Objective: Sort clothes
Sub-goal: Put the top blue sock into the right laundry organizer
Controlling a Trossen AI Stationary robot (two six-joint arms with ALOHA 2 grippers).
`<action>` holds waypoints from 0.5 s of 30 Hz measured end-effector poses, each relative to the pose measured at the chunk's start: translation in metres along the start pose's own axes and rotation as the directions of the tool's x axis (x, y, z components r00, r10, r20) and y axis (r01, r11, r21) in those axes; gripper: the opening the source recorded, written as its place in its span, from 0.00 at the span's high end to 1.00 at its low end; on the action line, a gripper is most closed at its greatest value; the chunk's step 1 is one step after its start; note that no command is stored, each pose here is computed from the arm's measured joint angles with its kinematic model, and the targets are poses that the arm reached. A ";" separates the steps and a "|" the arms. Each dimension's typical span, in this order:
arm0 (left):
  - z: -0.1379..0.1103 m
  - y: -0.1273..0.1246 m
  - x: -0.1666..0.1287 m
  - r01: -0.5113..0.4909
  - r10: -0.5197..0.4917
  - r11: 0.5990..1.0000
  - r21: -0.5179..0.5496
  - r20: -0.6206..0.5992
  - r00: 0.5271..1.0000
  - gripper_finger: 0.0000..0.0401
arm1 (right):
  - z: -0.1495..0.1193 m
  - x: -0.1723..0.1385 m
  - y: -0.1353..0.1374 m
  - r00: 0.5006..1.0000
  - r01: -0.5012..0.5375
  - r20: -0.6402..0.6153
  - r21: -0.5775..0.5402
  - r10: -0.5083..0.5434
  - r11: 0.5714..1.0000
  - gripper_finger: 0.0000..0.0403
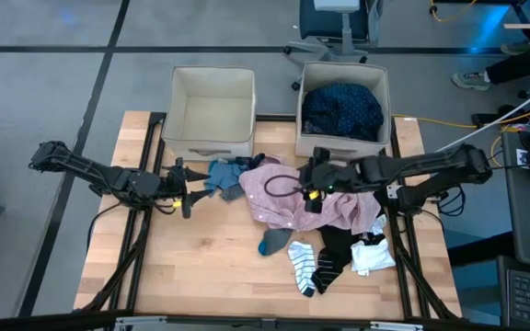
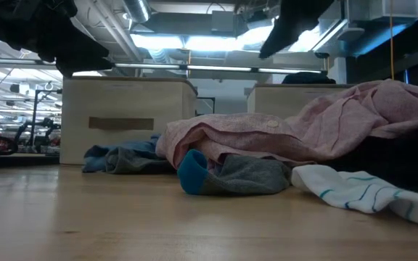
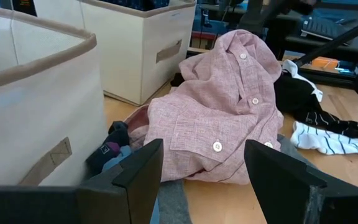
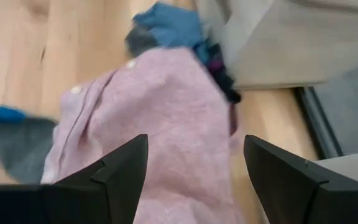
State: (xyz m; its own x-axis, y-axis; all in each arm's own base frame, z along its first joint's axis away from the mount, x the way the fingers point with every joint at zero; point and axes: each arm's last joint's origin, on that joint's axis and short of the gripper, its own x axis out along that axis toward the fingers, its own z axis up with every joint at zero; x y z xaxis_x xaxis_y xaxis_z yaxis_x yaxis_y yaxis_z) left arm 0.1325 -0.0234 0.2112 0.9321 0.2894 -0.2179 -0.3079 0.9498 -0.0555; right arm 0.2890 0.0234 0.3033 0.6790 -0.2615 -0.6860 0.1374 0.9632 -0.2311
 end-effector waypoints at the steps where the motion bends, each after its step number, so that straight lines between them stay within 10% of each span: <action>1: 0.000 0.000 0.000 0.000 0.000 1.000 0.000 0.001 1.000 0.46 | -0.001 0.003 0.002 1.000 -0.024 -0.008 -0.003 0.024 1.000 0.34; 15: -0.002 0.000 0.000 -0.003 0.003 1.000 0.002 -0.014 1.000 0.46 | -0.009 0.059 0.023 0.991 -0.099 -0.096 -0.030 0.096 0.995 0.34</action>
State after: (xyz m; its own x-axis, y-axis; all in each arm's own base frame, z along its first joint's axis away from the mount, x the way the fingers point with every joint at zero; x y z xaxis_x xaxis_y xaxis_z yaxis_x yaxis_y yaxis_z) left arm 0.1322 -0.0232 0.2097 0.9284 0.2904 -0.2317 -0.3102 0.9492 -0.0532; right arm 0.3257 0.0293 0.2515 0.6163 -0.1725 -0.7684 0.0479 0.9821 -0.1822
